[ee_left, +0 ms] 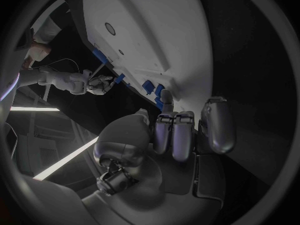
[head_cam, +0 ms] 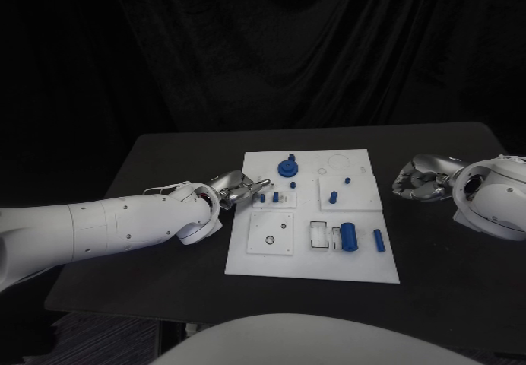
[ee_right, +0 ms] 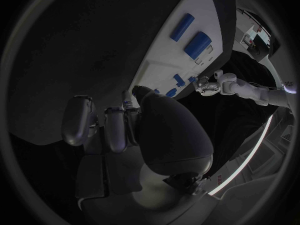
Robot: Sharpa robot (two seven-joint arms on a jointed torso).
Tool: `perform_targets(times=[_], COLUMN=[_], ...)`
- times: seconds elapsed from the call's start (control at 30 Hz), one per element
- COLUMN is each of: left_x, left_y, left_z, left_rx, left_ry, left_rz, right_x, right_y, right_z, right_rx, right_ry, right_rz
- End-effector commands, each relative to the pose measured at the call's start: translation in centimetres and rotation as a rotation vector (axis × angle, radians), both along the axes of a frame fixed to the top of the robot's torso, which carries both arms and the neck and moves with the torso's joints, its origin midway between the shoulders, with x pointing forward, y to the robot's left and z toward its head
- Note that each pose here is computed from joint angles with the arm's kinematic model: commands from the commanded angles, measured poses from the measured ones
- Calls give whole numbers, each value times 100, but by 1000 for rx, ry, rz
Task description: Assemble the parts on the task board
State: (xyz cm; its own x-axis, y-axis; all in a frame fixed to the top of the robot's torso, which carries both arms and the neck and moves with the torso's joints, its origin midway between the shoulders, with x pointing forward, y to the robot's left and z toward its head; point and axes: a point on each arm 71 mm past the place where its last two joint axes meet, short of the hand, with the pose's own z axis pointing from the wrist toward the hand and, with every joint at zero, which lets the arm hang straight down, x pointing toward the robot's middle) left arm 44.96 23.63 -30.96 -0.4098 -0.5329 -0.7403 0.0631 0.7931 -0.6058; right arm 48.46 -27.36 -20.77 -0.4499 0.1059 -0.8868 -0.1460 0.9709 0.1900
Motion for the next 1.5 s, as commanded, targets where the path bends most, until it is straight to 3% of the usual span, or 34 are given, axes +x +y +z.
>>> perform_targets(times=[0.03,0.33,0.5,0.6,0.77,0.93,1.03,1.13,1.3,1.43,1.5], left_x=[-13,-11,-12,-23,-100,-145,-96,0,167,307,356], left_y=[-39,-40,-22,-6,33,54,43,14,-71,-217,-283], left_z=[-7,-6,32,93,268,557,743,921,1037,1028,1010], left_rx=[-12,-13,-25,-35,-45,-78,-87,-86,-58,9,42], left_ry=[7,5,-40,-113,-294,-467,-516,-510,-479,-478,-483], left_rz=[-35,-37,-17,-14,-47,-152,-220,-313,-427,-577,-624], right_x=[-1,-1,-7,-14,-33,-46,-63,-78,-76,-69,-65], right_y=[-10,-10,-20,-31,-48,-28,-13,-2,9,22,28], right_z=[-7,-7,-4,4,40,103,142,182,202,199,196], right_rx=[-9,-9,-7,-1,26,73,103,132,148,148,147], right_ry=[4,4,1,-6,-43,-107,-148,-189,-213,-212,-210], right_rz=[-11,-12,-13,-14,-13,-2,7,18,27,34,36])
